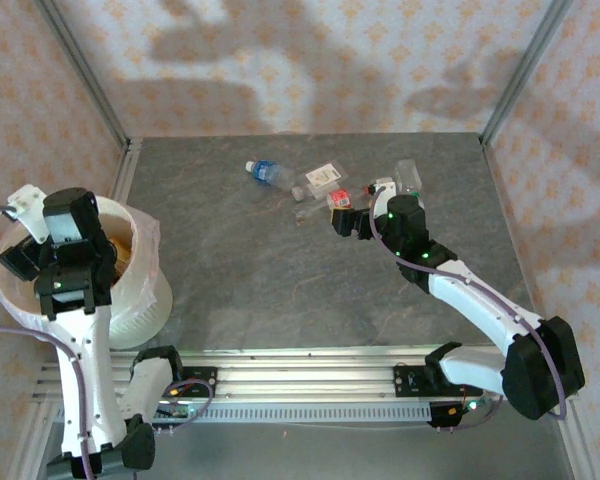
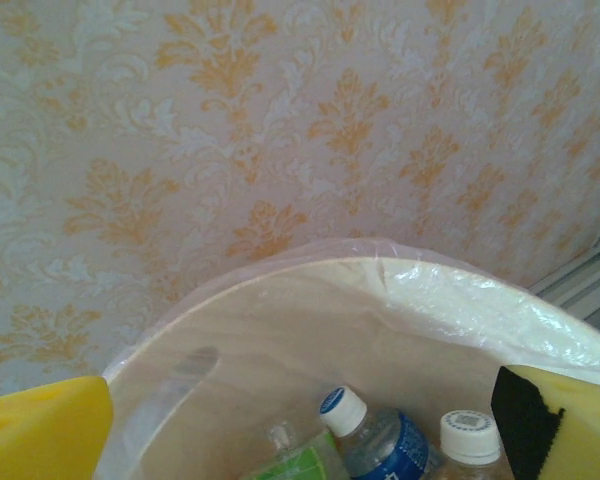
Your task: Put the plastic bottles in the bin
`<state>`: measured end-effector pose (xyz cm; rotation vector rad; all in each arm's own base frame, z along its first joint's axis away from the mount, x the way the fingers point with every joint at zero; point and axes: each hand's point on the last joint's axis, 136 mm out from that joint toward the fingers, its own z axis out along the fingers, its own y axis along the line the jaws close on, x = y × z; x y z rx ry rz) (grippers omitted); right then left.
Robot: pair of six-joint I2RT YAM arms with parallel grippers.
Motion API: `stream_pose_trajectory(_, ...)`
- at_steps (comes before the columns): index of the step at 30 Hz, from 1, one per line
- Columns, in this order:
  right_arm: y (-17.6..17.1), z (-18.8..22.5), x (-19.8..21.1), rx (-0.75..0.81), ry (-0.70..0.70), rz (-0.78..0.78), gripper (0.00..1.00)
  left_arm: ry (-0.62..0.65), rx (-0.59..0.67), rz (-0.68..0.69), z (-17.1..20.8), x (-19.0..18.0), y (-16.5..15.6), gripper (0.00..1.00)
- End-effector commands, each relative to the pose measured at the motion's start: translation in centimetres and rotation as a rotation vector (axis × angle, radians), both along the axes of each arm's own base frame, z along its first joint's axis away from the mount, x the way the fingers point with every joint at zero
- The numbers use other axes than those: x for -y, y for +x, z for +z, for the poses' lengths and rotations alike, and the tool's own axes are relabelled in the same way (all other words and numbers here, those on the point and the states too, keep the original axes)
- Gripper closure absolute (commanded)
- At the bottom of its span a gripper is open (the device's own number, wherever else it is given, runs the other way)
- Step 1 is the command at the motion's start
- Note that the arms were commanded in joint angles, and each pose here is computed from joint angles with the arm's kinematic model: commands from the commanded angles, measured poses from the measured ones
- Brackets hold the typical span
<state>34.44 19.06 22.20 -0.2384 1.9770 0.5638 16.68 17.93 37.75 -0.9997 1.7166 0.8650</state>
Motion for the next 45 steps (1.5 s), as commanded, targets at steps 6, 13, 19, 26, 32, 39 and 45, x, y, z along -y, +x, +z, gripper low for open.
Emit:
stream_pose_trajectory(6,0.7,2.3,-0.3,0.038,0.038,-0.014,0.01,-0.100,0.095,-0.062,1.1,0.8,1.8,0.00)
stream_pose_trajectory(13,1.9,1.2,3.3,-0.012,0.020,-0.255,0.01,-0.235,0.154,-0.223,0.4,3.0,5.0,0.00)
stream_pose_trajectory(19,2.8,-0.8,5.8,-0.085,0.000,-0.376,0.01,-0.424,0.214,-0.358,0.0,5.8,8.0,0.00)
stream_pose_trajectory(26,4.4,-2.8,9.3,-0.204,-0.028,-0.431,0.01,-0.538,0.330,-0.573,1.3,10.3,11.6,0.01)
stream_pose_trajectory(32,5.8,-5.4,12.6,-0.336,-0.175,-0.454,0.01,-0.568,0.327,-0.687,2.5,14.0,13.6,0.01)
stream_pose_trajectory(39,7.6,-8.8,16.6,-0.486,-0.264,-0.451,0.01,-0.661,0.308,-0.840,1.8,19.0,16.5,0.01)
stream_pose_trajectory(45,10.2,-12.2,18.0,-0.632,-0.361,-0.362,0.00,-0.687,0.335,-0.926,1.9,21.2,17.5,0.00)
